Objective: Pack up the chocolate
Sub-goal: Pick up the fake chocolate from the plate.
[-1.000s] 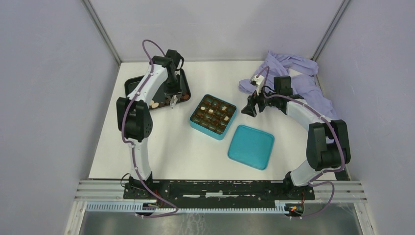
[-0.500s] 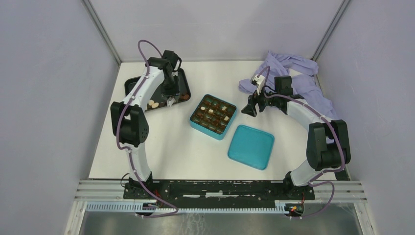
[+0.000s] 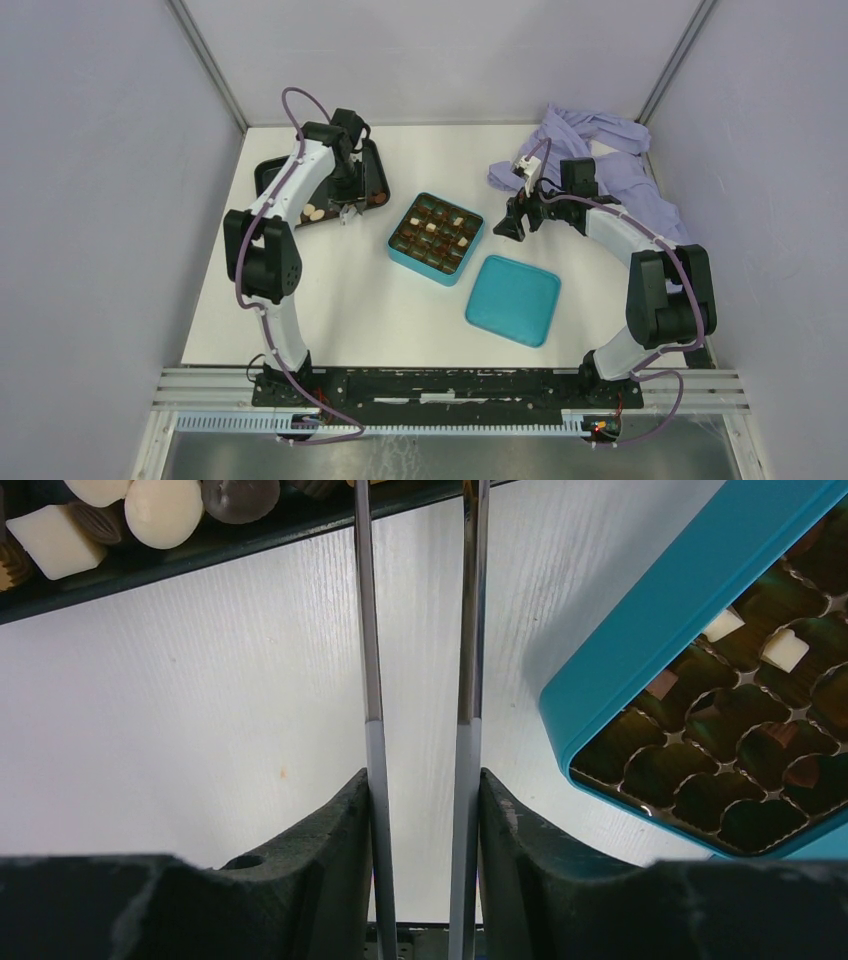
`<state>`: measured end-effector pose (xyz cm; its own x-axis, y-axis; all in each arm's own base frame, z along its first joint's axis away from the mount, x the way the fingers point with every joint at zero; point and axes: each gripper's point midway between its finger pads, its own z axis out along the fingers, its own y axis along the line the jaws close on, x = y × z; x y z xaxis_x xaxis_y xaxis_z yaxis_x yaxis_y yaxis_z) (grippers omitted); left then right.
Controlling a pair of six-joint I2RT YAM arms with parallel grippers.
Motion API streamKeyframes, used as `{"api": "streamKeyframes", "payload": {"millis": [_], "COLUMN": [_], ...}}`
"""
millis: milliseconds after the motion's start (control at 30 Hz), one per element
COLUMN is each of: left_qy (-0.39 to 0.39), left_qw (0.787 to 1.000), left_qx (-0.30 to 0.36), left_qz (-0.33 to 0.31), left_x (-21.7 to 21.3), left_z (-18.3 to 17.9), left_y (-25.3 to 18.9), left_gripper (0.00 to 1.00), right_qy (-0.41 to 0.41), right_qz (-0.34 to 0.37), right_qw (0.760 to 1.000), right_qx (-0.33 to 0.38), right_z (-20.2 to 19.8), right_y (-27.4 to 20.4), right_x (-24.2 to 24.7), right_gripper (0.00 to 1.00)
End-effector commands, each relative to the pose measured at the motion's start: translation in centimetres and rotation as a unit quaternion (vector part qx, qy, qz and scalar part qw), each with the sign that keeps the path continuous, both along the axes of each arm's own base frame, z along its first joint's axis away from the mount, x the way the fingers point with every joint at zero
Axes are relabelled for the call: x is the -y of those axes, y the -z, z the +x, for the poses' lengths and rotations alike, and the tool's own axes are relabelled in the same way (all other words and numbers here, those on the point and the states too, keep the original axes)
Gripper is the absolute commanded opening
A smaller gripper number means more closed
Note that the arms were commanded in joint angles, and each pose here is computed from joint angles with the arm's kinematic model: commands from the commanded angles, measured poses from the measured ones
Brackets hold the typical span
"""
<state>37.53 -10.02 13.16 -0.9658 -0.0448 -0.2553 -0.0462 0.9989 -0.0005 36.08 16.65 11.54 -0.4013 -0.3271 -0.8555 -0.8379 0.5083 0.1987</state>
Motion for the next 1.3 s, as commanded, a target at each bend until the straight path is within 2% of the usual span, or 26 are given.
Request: {"api": "streamKeyframes", "payload": {"millis": [0,833,1067,1167,1267], "left_qy": [-0.001,-0.008,0.002,0.003,0.003], "left_qw": [1.000,0.999,0.999,0.999,0.999], "left_qx": [0.025,-0.020,-0.033,-0.036,-0.033], "left_qz": [0.005,0.025,-0.006,-0.009,-0.011], "left_x": [-0.3,-1.6,-0.3,-0.2,-0.1], "left_z": [0.4,-0.2,-0.2,-0.2,0.0], "left_y": [-1.0,0.5,0.8,1.0,0.8], "left_gripper": [0.45,0.44,0.44,0.41,0.33], "right_qy": [-0.003,-0.002,-0.001,-0.002,-0.002], "right_qz": [0.011,0.015,0.015,0.016,0.017], "right_qw": [1.000,1.000,1.000,1.000,1.000], "right_qx": [0.028,0.025,0.025,0.025,0.024], "right_z": [0.3,0.4,0.4,0.5,0.4], "right_y": [-1.6,-1.6,-1.6,-1.7,-1.7], "right_x": [0.0,0.0,0.1,0.0,0.1], "right_gripper": [0.82,0.82,0.82,0.82,0.82]}}
